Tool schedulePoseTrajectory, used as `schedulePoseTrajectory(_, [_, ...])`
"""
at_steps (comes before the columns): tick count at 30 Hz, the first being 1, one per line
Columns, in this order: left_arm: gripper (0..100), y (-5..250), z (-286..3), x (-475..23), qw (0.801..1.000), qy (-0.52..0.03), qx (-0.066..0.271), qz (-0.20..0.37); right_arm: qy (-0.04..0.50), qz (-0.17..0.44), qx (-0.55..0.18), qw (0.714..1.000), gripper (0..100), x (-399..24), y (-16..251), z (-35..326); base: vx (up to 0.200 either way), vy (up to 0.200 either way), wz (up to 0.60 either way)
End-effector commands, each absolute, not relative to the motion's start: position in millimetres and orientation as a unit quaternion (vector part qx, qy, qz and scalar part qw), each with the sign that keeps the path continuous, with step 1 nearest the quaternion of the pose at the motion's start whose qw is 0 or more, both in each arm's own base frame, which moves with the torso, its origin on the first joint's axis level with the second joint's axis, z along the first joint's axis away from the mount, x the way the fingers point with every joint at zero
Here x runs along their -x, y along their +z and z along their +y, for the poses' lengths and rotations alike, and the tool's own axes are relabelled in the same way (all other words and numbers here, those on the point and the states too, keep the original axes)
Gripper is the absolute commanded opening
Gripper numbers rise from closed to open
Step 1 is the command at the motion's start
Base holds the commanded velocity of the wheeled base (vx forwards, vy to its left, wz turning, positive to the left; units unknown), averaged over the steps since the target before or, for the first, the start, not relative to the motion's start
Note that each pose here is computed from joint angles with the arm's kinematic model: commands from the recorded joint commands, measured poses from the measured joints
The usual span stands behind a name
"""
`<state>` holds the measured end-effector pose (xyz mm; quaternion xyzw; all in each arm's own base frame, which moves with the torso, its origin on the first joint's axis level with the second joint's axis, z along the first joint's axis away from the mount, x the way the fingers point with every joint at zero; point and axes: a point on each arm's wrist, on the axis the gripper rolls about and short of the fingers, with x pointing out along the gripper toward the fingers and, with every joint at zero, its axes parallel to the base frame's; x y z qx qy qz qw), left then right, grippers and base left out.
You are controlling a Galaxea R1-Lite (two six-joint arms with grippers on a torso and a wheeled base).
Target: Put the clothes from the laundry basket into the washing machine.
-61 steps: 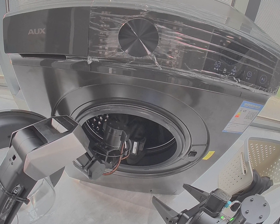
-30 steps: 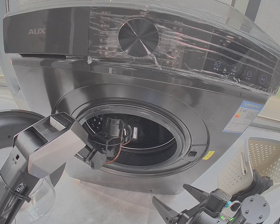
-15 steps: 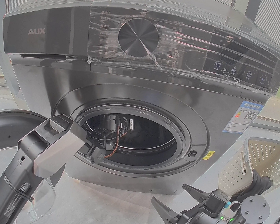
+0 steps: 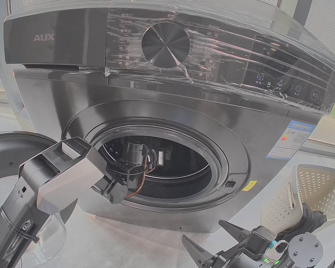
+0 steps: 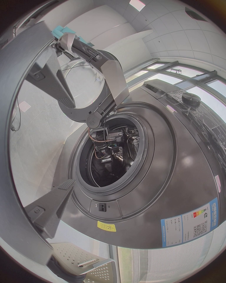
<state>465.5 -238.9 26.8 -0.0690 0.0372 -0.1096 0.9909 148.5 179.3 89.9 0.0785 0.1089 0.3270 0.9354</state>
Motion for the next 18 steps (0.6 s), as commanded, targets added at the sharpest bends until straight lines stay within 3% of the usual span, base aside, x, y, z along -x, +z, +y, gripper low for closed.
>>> schedulePoseTrajectory(1, [100,48,-260,-420,0.985,-0.147,0.072,0.057,0.327,0.110,-0.078,0.935,100,-148,89,180,0.000,0.000,0.00])
schedulePoseTrajectory(11, [100,59,-275,-323,0.968,-0.216,0.049,0.115,0.326,0.111,-0.078,0.936,100,-148,89,178,0.000,0.000,0.00])
schedulePoseTrajectory(18, [100,72,-246,-255,0.959,-0.242,0.066,0.133,0.326,0.119,-0.080,0.934,100,-145,87,177,0.000,0.000,0.00])
